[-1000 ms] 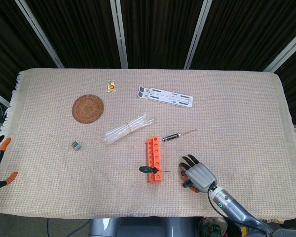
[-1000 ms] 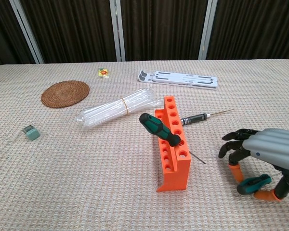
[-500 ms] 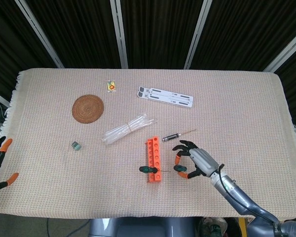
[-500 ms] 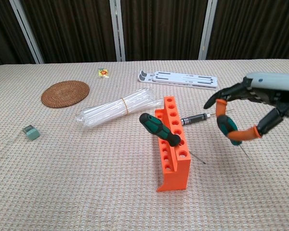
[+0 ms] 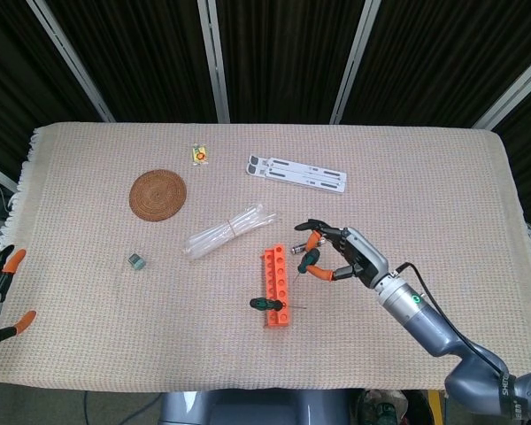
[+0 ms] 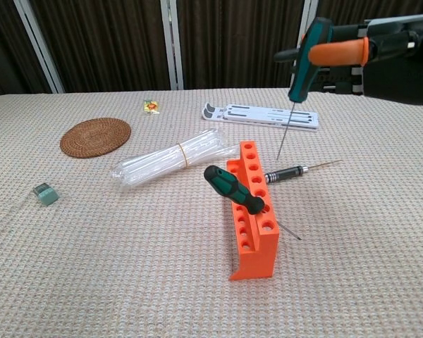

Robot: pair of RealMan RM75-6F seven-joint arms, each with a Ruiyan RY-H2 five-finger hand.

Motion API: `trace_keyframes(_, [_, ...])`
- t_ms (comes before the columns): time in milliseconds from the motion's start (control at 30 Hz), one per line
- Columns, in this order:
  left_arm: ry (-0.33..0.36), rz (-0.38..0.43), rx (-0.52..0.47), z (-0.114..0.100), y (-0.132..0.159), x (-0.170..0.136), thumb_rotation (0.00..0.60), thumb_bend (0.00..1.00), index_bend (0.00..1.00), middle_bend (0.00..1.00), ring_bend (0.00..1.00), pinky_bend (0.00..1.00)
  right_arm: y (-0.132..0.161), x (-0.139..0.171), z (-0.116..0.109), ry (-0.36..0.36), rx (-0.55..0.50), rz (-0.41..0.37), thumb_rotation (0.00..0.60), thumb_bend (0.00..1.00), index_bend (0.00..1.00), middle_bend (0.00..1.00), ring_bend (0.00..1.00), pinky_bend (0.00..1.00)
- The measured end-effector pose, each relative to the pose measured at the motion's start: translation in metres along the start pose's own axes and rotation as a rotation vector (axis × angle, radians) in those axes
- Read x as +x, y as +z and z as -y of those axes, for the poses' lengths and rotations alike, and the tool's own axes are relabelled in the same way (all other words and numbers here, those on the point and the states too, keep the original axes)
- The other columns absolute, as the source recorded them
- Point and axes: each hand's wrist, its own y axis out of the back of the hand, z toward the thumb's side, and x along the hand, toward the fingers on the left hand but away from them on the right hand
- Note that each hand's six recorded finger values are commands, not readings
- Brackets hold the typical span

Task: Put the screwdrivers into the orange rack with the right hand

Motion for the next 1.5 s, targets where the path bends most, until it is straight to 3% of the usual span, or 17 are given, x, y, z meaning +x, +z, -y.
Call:
trace_keyframes(300, [-0.006, -0.004, 0.003, 0.001, -0.001, -0.001, 0.6, 0.2, 0.0, 0.0, 0.0, 0.0, 0.001, -0.013, 0.006, 0.031, -0.037, -0.019, 0.6, 0.35, 0.63, 0.21, 0.0, 0.0])
trace_keyframes(800, [-0.009, -0.014, 0.002, 0.002, -0.005, -0.002, 0.6, 0.2, 0.0, 0.0, 0.0, 0.0, -0.023, -0.024, 0.013, 0.018, 0.009, 0.013, 0.6, 0.35, 0.63, 0.22, 0.0, 0.0])
trace_keyframes(1500, [-0.01, -0.02, -0.001, 0.004, -0.008, -0.003, 0.6, 0.2, 0.0, 0.0, 0.0, 0.0, -0.035, -0.035, 0.014, -0.003, 0.032, 0.041, 0.6, 0.35, 0.63, 0.22, 0.0, 0.0])
